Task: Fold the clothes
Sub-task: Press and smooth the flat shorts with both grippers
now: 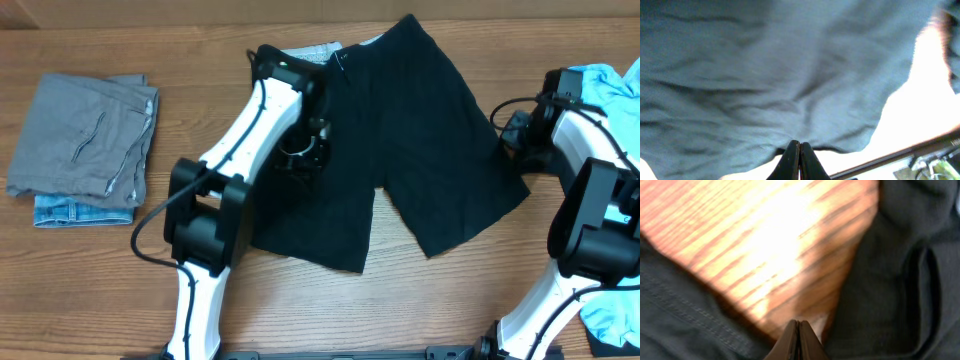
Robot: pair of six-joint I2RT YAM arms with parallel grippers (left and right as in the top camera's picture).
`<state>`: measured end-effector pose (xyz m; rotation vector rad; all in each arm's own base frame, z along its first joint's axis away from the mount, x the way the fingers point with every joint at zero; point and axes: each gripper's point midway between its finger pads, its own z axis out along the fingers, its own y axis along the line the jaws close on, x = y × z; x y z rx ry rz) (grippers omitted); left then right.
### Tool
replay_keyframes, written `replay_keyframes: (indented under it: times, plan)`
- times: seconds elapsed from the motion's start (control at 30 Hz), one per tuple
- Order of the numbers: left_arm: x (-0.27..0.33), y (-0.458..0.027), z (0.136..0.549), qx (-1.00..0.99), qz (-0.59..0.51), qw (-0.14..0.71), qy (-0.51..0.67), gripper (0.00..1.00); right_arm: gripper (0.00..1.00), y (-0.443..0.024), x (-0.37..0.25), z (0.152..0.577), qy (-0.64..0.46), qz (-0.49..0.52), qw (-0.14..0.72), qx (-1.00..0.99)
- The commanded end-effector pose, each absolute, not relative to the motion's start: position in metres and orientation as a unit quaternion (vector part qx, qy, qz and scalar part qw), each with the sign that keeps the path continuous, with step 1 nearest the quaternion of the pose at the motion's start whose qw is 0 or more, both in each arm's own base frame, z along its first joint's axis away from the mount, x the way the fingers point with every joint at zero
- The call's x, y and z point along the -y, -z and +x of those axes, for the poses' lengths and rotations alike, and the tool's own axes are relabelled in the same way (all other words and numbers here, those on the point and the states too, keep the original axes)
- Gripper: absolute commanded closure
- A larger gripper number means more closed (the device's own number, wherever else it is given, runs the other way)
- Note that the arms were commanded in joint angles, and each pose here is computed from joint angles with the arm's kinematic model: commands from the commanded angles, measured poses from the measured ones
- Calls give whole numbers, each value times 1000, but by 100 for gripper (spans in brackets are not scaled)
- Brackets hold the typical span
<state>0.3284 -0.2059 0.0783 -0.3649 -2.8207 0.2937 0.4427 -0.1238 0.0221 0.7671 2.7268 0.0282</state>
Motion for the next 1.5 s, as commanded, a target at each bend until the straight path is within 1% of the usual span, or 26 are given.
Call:
replay_keyframes:
  times: [0.0,0.07,0.13,0.23,0.3,0.43,0.53,0.67,0.77,0.83,0.9,1.0,1.1,1.2,1.3,1.47]
  plan:
    - [215,-107,319,982,-145,97,-70,96,96,-89,115,485,-51,216,209,-952]
    - [199,-117,331,992,-118,49,-1,96,96,-119,96,486,-105,205,200,-952]
    - [186,-130,347,995,-88,-7,37,96,96,-143,70,480,-168,192,181,-950]
    - [183,-144,374,993,-82,-73,34,96,96,-158,37,463,-214,169,138,-952]
    - [184,-146,388,992,-86,-94,20,96,96,-155,15,448,-222,155,98,-958]
    - [190,-134,406,984,-144,-97,-29,96,96,-133,-17,415,-204,141,16,-969]
    - [186,-124,413,980,-173,-91,-36,96,96,-111,-34,399,-191,146,-25,-970]
    - [184,-117,420,976,-196,-94,-34,96,96,-74,-26,386,-130,184,-47,-973]
    - [185,-118,424,971,-210,-105,-34,96,96,-48,-26,377,-126,187,-56,-973]
    - [186,-119,428,971,-211,-111,-34,96,96,-28,-18,368,-98,212,-62,-970]
    - [186,-120,431,970,-209,-118,-36,96,96,-7,-8,358,-65,235,-65,-968]
    - [186,-121,437,970,-204,-129,-38,96,96,22,-8,349,-66,233,-55,-969]
    - [185,-122,442,969,-202,-137,-39,96,96,39,1,346,-47,234,-36,-970]
    - [183,-122,443,969,-199,-138,-39,96,96,43,21,350,1,237,-14,-971]
    - [179,-123,445,970,-195,-140,-39,96,96,41,52,363,58,248,28,-967]
    - [176,-122,442,972,-187,-127,-64,96,96,37,80,395,58,256,99,-960]
